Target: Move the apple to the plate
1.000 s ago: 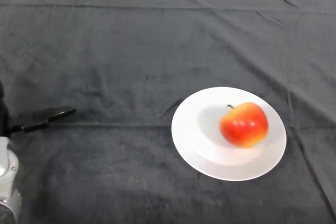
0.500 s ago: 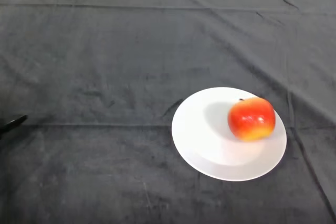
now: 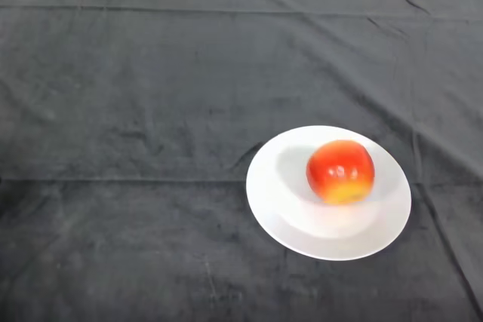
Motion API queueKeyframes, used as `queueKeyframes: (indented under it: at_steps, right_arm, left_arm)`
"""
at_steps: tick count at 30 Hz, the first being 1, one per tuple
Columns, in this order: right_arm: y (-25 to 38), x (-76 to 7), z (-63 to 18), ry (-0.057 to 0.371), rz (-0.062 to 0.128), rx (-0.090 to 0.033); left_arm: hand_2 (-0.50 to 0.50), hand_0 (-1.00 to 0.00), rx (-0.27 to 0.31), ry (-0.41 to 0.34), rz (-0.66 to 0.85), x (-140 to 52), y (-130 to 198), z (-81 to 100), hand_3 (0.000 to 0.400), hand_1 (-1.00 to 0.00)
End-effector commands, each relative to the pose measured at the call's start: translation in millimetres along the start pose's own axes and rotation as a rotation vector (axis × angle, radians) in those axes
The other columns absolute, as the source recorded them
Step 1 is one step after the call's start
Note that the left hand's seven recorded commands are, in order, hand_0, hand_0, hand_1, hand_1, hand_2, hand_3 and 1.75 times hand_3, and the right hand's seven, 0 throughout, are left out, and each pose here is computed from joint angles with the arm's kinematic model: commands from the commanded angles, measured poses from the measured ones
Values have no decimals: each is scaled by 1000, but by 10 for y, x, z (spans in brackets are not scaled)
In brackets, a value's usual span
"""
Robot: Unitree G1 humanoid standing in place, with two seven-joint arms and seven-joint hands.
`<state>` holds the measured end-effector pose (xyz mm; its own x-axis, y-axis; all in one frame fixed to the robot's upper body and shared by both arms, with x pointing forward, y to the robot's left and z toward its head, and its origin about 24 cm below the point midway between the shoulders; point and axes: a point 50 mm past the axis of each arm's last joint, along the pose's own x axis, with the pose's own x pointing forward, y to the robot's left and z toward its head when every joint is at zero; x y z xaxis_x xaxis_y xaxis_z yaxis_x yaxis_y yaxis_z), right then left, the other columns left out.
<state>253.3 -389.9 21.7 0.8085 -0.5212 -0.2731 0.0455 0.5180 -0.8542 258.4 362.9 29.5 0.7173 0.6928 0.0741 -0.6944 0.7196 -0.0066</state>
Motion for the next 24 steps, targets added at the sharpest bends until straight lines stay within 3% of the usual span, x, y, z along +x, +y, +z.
queueKeyframes:
  at_steps: [1, 24]
  right_arm:
    - [245, -84, -132, 48, 63, -1]
    - [244, -84, -132, 48, 63, -1]
  left_arm:
    - [0, 0, 57, 8, 83, 65, 321, 51, 0, 0]
    - [0, 0, -104, 37, 250, 84, 416, 59, 0, 0]
